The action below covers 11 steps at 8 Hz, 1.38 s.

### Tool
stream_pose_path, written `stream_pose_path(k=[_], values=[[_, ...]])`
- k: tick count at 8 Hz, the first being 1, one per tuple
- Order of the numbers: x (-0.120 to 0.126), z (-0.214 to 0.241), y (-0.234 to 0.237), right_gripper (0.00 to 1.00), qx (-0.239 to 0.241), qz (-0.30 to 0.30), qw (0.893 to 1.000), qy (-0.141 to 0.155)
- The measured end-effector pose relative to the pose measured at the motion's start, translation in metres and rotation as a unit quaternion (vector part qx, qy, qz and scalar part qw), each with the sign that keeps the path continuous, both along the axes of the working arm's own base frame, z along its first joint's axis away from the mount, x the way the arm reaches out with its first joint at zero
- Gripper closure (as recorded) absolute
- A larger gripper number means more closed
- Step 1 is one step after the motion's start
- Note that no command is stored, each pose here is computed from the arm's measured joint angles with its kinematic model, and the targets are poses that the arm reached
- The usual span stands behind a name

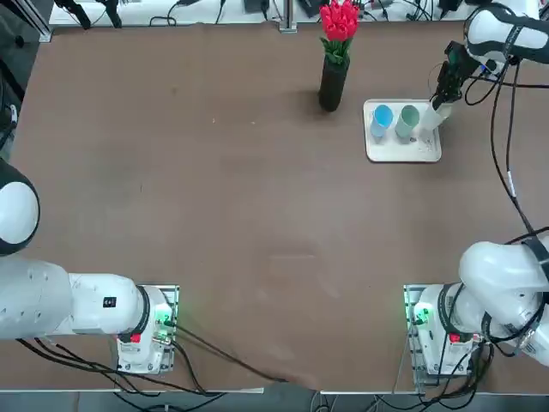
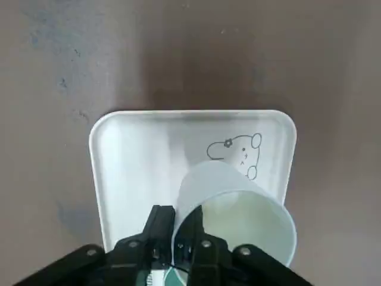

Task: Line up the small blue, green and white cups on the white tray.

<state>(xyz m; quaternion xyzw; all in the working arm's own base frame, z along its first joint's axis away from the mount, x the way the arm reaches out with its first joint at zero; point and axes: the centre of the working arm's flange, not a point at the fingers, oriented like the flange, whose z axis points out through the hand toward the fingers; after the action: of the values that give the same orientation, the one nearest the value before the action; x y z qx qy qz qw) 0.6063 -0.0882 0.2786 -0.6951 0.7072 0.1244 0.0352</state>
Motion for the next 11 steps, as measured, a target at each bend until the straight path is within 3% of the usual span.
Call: stream_pose_path(k=[11], values=[[-0.007,-0.037,-0.003,0.97,0.003,-0.018,0.999,-0.036]])
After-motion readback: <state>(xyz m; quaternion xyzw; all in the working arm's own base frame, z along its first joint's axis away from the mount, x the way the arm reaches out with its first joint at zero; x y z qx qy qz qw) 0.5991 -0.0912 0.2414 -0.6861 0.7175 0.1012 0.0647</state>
